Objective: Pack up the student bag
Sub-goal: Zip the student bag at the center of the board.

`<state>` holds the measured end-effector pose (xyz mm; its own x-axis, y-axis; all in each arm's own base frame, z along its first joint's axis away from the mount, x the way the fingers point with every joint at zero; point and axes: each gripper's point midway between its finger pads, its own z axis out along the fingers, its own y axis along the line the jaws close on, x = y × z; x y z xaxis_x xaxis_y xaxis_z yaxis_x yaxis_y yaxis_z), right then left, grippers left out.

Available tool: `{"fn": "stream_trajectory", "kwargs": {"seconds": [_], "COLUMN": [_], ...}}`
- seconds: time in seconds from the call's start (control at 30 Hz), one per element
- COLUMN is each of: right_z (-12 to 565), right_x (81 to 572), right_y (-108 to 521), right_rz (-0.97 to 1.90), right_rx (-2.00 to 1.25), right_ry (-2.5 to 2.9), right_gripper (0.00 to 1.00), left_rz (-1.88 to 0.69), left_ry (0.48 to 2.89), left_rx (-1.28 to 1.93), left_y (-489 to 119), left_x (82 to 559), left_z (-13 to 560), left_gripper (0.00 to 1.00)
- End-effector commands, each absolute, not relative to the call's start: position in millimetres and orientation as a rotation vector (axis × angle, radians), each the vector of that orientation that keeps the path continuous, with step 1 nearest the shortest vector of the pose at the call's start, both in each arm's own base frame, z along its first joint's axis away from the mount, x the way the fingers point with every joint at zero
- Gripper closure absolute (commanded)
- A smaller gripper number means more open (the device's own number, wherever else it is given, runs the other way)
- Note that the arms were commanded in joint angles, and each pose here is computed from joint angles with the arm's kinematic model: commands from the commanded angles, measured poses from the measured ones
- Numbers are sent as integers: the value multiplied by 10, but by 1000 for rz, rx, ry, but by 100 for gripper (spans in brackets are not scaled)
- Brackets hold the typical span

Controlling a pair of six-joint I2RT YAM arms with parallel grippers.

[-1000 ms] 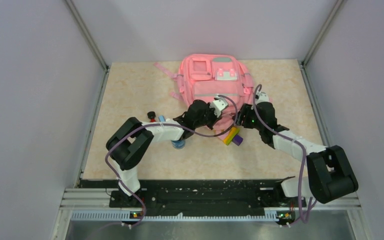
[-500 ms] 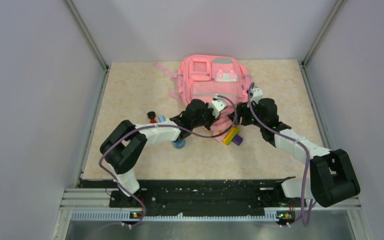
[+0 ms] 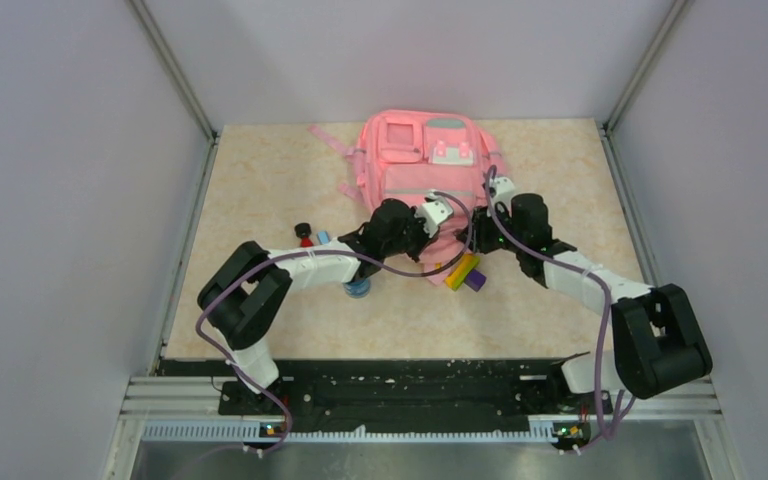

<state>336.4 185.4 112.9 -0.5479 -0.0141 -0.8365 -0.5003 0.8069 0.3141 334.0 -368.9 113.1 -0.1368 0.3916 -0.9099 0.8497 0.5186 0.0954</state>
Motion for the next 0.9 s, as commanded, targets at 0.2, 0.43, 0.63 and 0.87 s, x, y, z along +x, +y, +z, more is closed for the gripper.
{"fn": "stream_trajectory", "kwargs": {"seconds": [0.2,0.43,0.63,0.87], "right_z": [1495,1483,1266,1265], "right_x": [3516,3602,3569,3703], "right_y": [1802,1572,1324,1009], "right_rz": [627,479,332,144], "right_rx": [-349,-232,-149,3], "right_ry": [1995,2088,2156,2122], "right_gripper": [89,100,100,100], "left_rz": [-561,-528,-461,-391], "left_ry": [1645,1616,1589,1542], "left_rx": [1006,968,885,847], "left_y": [-3678,-3573,-3421,-3194], "left_x": [3341,3335,3394,3341], "left_z": [1515,1661,1955,2253], "left_gripper": [100,100,100,100]}}
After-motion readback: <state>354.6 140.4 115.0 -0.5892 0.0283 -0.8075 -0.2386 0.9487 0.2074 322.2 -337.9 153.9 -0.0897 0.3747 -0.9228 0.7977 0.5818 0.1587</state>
